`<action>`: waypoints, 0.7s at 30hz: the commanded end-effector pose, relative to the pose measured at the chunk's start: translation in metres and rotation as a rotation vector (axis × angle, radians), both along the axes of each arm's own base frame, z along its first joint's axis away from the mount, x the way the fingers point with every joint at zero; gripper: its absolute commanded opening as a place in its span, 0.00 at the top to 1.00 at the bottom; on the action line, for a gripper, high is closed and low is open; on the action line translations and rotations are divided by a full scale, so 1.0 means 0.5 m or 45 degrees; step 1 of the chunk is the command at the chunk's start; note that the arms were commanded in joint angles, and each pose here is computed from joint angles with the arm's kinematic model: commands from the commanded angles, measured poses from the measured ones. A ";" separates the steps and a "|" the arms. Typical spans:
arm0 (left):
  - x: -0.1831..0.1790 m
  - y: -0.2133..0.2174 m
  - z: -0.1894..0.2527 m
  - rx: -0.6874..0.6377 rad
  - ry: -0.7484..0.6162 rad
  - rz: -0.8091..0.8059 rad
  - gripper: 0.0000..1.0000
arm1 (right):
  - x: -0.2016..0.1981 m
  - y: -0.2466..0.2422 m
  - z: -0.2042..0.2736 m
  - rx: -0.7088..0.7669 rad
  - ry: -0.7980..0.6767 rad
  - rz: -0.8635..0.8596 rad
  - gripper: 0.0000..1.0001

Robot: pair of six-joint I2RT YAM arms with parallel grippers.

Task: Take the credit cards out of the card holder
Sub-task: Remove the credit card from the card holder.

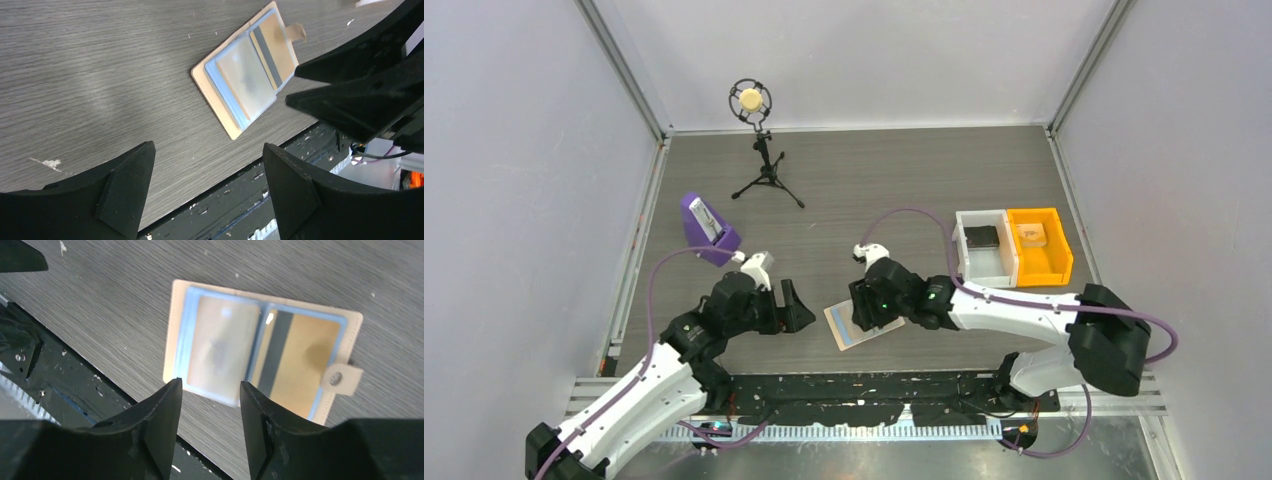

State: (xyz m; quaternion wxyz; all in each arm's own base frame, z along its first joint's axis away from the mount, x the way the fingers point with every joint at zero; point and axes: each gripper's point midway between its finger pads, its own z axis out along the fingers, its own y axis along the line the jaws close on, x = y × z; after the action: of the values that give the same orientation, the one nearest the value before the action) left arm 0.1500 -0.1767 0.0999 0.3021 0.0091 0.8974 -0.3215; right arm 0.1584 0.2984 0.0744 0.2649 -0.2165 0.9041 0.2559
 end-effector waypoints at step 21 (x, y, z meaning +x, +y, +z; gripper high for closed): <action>0.026 0.029 0.031 -0.101 -0.145 0.190 0.18 | 0.012 0.047 -0.036 -0.325 -0.181 0.005 0.33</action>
State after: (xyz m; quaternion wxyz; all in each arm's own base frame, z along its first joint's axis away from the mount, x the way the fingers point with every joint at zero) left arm 0.1575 -0.1657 0.1093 0.3562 -0.0396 0.8719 -0.3335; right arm 0.1523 0.3161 0.0477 0.2708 -0.2709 0.9125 0.1437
